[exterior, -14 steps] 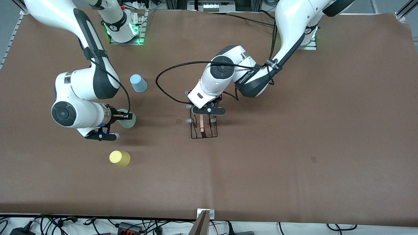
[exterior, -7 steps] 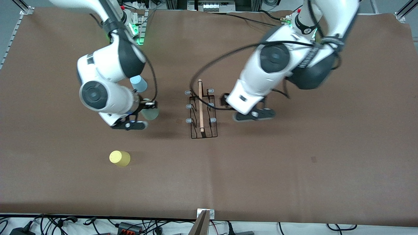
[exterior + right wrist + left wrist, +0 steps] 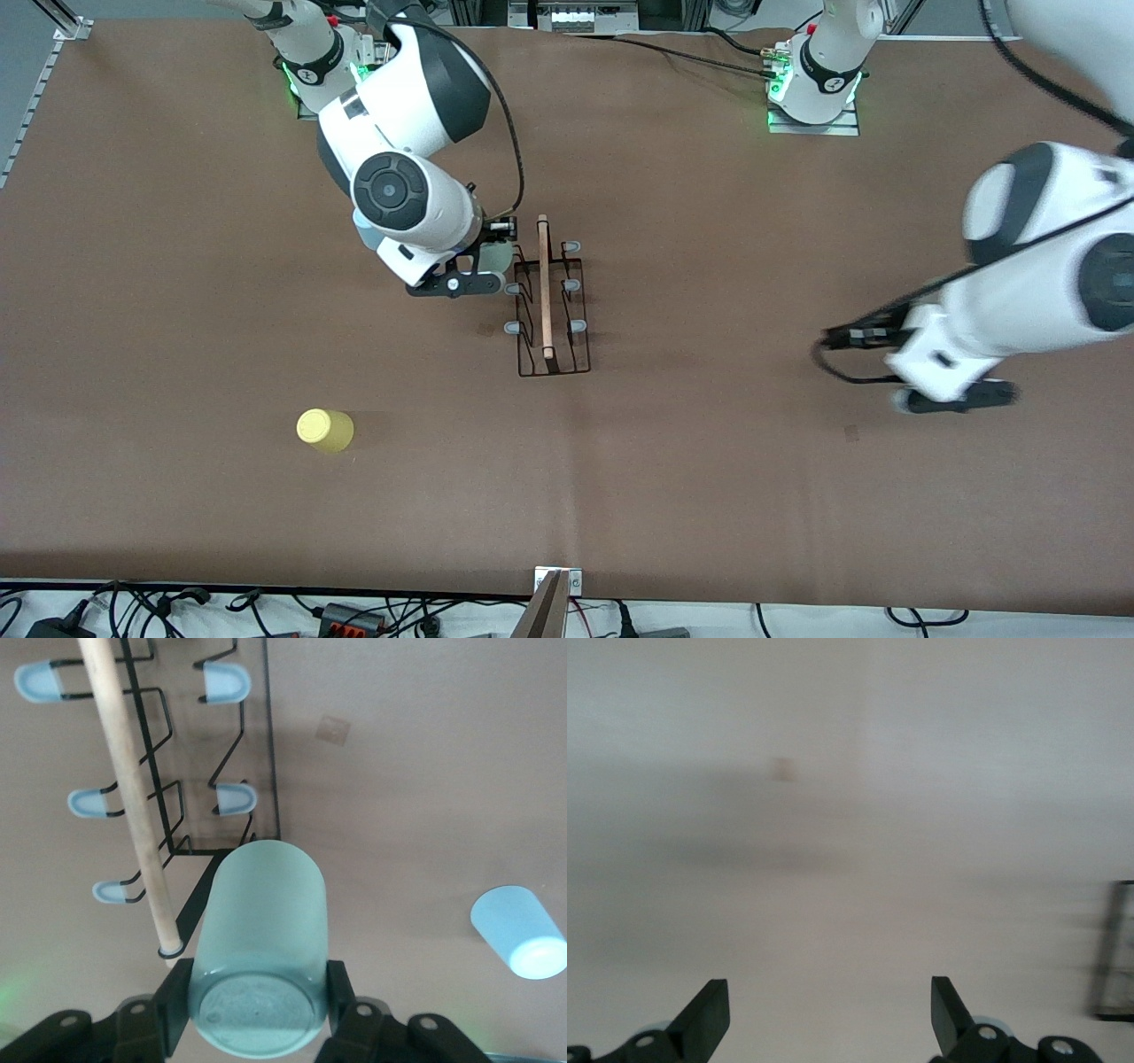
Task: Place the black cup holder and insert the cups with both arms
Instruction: 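Hang the teal cup on a holder hook while the left gripper withdraws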
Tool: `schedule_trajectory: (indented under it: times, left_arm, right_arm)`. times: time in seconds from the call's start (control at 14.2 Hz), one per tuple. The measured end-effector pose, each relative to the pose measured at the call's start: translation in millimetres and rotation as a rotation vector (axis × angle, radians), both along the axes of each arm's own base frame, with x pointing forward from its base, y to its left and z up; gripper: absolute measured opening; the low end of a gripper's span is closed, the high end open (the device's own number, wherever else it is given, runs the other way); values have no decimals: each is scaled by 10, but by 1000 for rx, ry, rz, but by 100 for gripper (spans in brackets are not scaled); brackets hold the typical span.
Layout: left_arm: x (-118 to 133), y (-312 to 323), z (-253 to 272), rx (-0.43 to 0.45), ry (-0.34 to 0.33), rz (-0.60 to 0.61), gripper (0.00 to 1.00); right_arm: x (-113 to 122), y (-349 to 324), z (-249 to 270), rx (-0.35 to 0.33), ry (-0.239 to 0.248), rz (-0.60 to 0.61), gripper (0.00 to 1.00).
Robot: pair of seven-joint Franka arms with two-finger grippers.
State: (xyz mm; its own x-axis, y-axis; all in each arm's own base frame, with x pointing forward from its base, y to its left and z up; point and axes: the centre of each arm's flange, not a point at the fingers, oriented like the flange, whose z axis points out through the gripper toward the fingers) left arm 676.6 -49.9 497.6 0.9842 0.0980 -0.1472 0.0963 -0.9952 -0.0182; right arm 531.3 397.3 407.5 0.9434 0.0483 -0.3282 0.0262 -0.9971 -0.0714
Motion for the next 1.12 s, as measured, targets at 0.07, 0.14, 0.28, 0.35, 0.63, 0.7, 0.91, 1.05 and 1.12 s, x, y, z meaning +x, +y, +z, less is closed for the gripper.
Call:
schedule_trajectory:
  times: [0.07,0.14,0.28,0.35,0.63,0.7,0.91,1.05,1.12]
  left_arm:
    - [-87,281,195,19,-9,0,100]
    - [-212,552,455,31,-27,-6,100]
    - [-559,1049,1027,42,-67,-32,100]
    - [-712,1213,1222,47,-81,-42,100]
    - [-913,1172,1153,25,-44,-2,100]
    - [-922,1094,995,12,-16,21,100]
    - [-946,915,763,1,-5,32,100]
    - [-976,860,809,0,-21,27,100]
    - [-989,839,863,-1,-35,24,100]
  right_arm:
    - [-21,35,-41,-3,6,5,64]
    - [-30,55,-97,-8,13,7,64]
    - [-56,108,-230,-19,30,16,64]
    - [-85,154,-290,-23,37,24,64]
    - [-86,233,-479,-25,38,28,64]
    - [-62,243,-557,-23,34,24,64]
    - [3,274,-850,-27,28,-3,69]
    - [31,268,-886,-48,27,-69,88]
    - [71,258,-804,-51,15,-105,96]
